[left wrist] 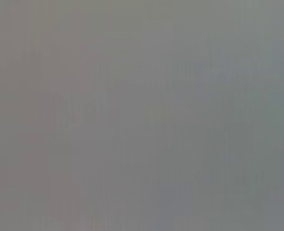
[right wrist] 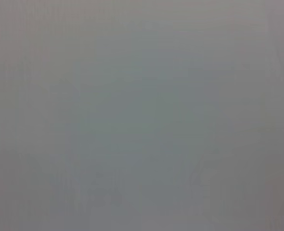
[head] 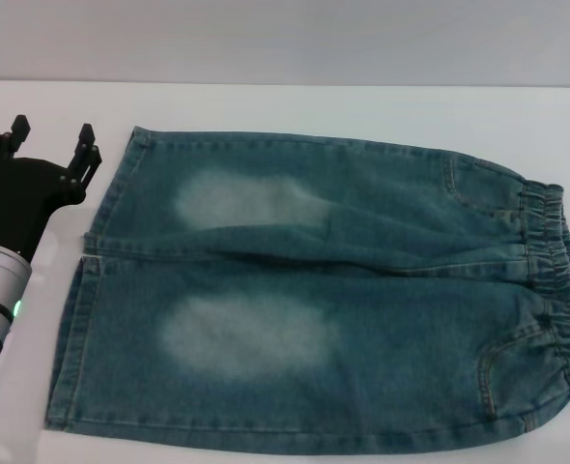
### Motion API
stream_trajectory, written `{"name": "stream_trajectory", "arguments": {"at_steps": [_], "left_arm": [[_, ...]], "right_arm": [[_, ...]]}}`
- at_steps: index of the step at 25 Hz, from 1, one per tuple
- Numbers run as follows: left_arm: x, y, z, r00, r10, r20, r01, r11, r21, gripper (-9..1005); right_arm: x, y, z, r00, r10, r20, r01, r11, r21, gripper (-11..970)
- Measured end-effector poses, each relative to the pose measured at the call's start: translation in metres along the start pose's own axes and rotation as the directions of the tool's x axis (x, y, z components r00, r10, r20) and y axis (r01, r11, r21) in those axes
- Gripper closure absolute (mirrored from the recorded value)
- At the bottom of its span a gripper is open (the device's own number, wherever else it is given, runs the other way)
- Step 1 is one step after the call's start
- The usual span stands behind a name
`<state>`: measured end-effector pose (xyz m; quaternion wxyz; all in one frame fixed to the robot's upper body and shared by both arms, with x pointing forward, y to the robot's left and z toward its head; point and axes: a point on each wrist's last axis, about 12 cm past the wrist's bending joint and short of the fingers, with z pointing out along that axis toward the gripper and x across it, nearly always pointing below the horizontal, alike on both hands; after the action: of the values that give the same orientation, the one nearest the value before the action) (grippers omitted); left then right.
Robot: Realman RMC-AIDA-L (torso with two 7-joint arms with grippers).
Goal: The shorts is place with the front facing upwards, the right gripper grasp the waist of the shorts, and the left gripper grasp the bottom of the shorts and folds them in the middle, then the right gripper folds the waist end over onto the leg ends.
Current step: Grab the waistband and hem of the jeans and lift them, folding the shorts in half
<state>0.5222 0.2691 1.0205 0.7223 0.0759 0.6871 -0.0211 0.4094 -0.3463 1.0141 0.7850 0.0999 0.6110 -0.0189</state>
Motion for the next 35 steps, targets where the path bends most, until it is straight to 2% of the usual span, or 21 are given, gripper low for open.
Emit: {"name": "stream_trajectory", "arguments": {"at_steps": [9,13,16,19,22,27,30,34,35], "left_arm": [[0.000,0.000,0.001,1.000,0.001,0.001,-0.001,1.000,0.003,222],[-0.001,-0.001,0.003,1.000,0.006,0.000,-0.006,1.000,0.009,222],[-0.003,-0.004,0.007,1.000,0.012,0.003,-0.012,1.000,0.019,223],[-0.005,-0.011,0.014,1.000,0.004,-0.007,-0.004,0.999,0.046,223],[-0.007,-0.020,0.024,0.999,0.001,-0.040,0.002,0.997,0.076,224],[-0.014,-0.035,0.039,0.998,-0.005,-0.062,0.013,0.993,0.116,225],[-0.024,-0.040,0.047,0.995,-0.059,-0.086,0.070,0.989,0.132,225],[-0.039,-0.040,0.060,0.970,-0.115,-0.213,0.149,0.977,0.152,228],[-0.049,-0.041,0.067,0.950,-0.125,-0.287,0.177,0.971,0.162,229]], "right_arm": [[-0.001,0.003,0.000,1.000,0.004,0.010,-0.004,1.000,-0.019,151],[0.001,0.007,0.009,1.000,0.028,-0.008,-0.029,0.998,-0.059,151],[0.006,0.009,0.024,0.994,0.096,-0.061,-0.101,0.991,-0.089,151],[0.009,0.010,0.039,0.980,0.159,-0.118,-0.174,0.977,-0.125,151],[0.010,0.018,0.059,0.963,0.199,-0.180,-0.233,0.953,-0.192,152],[0.007,0.035,0.097,0.927,0.219,-0.303,-0.305,0.911,-0.277,152],[0.003,0.045,0.116,0.897,0.210,-0.390,-0.337,0.894,-0.294,152],[-0.008,0.064,0.140,0.855,0.184,-0.485,-0.349,0.896,-0.275,153],[-0.011,0.069,0.144,0.842,0.174,-0.511,-0.346,0.901,-0.262,153]]}}
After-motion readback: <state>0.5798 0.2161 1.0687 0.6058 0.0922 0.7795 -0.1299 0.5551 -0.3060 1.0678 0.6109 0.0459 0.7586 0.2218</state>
